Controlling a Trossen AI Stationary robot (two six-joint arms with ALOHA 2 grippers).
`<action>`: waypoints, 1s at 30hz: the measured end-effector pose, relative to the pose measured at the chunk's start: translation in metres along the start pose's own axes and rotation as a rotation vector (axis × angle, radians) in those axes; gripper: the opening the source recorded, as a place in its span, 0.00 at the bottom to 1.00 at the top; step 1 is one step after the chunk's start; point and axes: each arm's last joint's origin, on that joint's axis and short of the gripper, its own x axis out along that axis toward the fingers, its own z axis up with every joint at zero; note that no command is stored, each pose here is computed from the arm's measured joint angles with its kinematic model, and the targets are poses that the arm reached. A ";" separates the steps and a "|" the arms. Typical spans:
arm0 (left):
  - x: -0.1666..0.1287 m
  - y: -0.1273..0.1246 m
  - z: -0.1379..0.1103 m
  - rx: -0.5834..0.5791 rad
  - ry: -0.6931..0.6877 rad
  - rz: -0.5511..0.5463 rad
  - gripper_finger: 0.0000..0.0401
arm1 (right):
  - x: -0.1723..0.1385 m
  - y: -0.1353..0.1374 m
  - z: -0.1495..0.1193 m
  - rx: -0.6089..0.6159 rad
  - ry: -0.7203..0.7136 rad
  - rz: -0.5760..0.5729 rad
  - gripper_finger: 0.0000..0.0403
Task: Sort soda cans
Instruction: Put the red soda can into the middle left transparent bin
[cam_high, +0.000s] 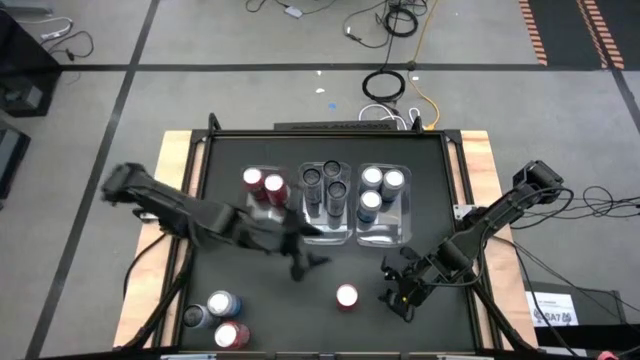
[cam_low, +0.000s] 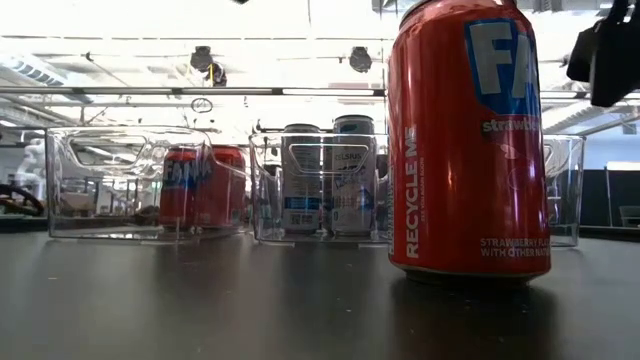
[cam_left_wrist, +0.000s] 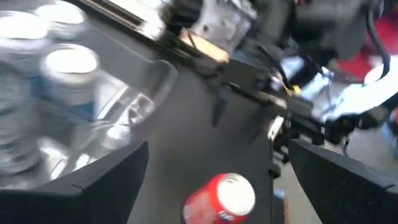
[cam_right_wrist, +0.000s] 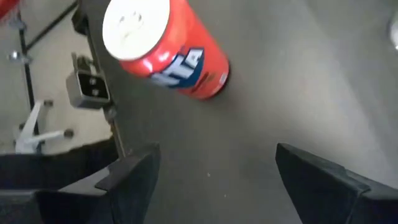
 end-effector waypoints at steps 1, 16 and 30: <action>0.010 -0.009 0.001 0.023 0.014 -0.005 0.99 | 0.000 0.000 0.000 -0.010 0.010 0.004 0.77; 0.104 -0.049 -0.003 0.144 0.336 0.013 0.99 | -0.002 0.005 -0.010 -0.043 0.042 0.027 0.77; 0.118 -0.043 -0.012 0.146 0.347 0.045 0.99 | -0.004 0.009 -0.017 -0.019 0.022 0.031 0.77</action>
